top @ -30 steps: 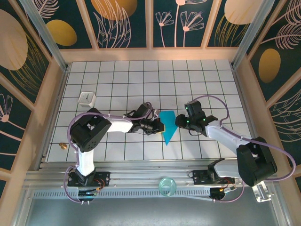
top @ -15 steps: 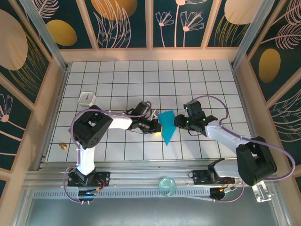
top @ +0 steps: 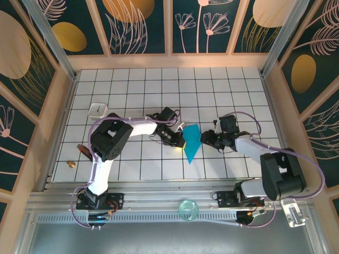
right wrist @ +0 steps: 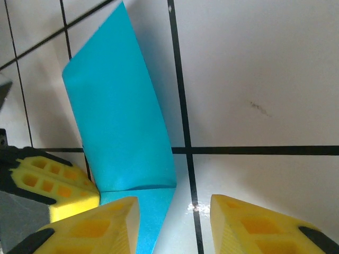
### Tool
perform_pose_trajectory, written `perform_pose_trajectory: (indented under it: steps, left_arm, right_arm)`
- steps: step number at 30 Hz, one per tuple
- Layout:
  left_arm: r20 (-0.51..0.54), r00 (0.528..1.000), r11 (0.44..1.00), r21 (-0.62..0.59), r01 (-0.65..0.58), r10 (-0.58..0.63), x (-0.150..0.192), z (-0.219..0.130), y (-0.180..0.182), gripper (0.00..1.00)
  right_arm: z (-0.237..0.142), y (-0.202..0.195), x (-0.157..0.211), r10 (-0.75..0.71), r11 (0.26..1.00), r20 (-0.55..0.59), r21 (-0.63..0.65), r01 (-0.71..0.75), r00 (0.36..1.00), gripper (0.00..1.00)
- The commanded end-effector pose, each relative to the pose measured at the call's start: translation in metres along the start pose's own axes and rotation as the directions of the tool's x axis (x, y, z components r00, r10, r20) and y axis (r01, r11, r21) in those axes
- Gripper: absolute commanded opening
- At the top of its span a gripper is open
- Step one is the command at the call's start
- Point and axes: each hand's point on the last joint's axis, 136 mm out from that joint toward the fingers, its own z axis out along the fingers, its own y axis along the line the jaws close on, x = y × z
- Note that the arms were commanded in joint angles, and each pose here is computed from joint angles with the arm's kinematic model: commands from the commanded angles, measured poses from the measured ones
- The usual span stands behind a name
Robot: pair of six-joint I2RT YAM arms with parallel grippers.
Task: Fold a paper plane with a square sheet of paper (pick it up from the middle)
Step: Perform the fifth fold on the wing at the bottom-center of the table.
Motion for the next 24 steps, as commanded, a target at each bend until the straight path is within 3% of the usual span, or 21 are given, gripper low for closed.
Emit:
perform_pose_trajectory:
  steps: [1, 12, 18, 22, 24]
  left_arm:
    - [-0.016, 0.999, 0.987, -0.157, -0.037, 0.035, 0.002, 0.010, 0.047, 0.00]
    - [-0.019, 0.999, 0.985, -0.168, -0.030, 0.027, 0.002, 0.009, 0.051, 0.00]
    - [0.000, 1.000, 0.985, -0.173, -0.025, 0.025, -0.006, 0.005, 0.050, 0.01]
    - [0.045, 0.999, 0.988, -0.156, -0.020, 0.027, -0.017, -0.005, 0.036, 0.09]
    - [0.086, 0.996, 0.991, -0.137, -0.006, 0.018, -0.021, -0.014, 0.024, 0.15]
  right_arm:
    - [0.008, 0.013, 0.003, -0.045, 0.994, -0.030, -0.100, 0.042, 0.999, 0.40]
    - [0.020, 0.008, -0.006, -0.057, 0.990, -0.032, -0.131, 0.052, 0.998, 0.34]
    - [0.016, 0.012, -0.005, -0.061, 0.987, -0.027, -0.151, 0.056, 0.998, 0.13]
    - [0.014, 0.013, -0.003, -0.018, 0.987, -0.021, -0.162, 0.014, 1.000, 0.01]
    - [0.011, 0.013, -0.002, 0.038, 0.985, -0.005, -0.170, -0.038, 0.999, 0.00]
